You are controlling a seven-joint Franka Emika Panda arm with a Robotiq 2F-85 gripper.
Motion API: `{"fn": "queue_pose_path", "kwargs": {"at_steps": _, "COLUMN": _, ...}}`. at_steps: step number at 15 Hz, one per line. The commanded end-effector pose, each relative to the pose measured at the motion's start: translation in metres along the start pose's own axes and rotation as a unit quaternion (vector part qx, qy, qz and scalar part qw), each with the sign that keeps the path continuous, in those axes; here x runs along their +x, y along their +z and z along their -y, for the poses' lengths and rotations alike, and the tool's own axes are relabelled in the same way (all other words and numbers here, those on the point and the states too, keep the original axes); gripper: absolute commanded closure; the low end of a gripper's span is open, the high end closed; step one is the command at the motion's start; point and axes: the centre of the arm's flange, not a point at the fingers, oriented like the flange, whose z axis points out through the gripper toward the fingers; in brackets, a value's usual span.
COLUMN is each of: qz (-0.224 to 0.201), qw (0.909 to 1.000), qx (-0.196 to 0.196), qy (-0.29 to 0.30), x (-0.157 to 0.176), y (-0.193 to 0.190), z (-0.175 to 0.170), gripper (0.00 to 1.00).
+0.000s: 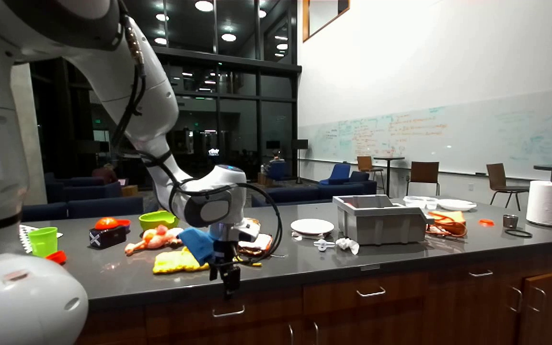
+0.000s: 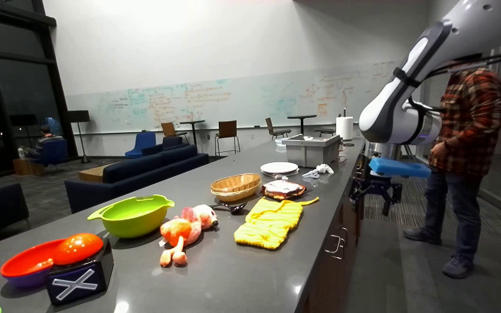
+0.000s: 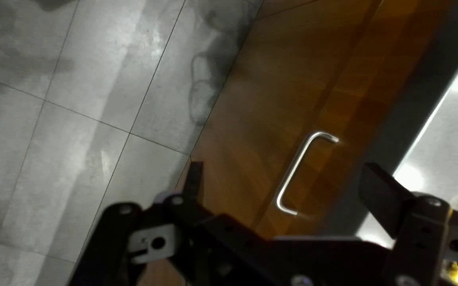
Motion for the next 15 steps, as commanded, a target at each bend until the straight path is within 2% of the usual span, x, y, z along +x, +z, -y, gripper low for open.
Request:
{"fn": "queue_pose_path", "kwargs": {"at_steps": 1, "qz": 0.026, "qw": 0.998, "qx": 0.051, "qy": 0.027, "x": 0.03, "y": 0.039, "z": -0.025, "gripper": 0.0}}
{"fn": "queue_pose_path", "kwargs": {"at_steps": 3, "qz": 0.033, "qw": 0.9945, "qx": 0.089, "qy": 0.044, "x": 0.037, "y": 0.054, "z": -0.037, "gripper": 0.0}}
{"fn": "queue_pose_path", "kwargs": {"at_steps": 7, "qz": 0.029, "qw": 0.9806, "qx": 0.177, "qy": 0.081, "x": 0.056, "y": 0.076, "z": -0.058, "gripper": 0.0}}
{"fn": "queue_pose_path", "kwargs": {"at_steps": 9, "qz": 0.036, "qw": 0.967, "qx": 0.227, "qy": 0.109, "x": 0.063, "y": 0.086, "z": -0.067, "gripper": 0.0}}
{"fn": "queue_pose_path", "kwargs": {"at_steps": 11, "qz": 0.059, "qw": 0.9491, "qx": 0.278, "qy": 0.135, "x": 0.07, "y": 0.096, "z": -0.076, "gripper": 0.0}}
{"fn": "queue_pose_path", "kwargs": {"at_steps": 15, "qz": 0.11, "qw": 0.9181, "qx": 0.342, "qy": 0.167, "x": 0.072, "y": 0.11, "z": -0.098, "gripper": 0.0}}
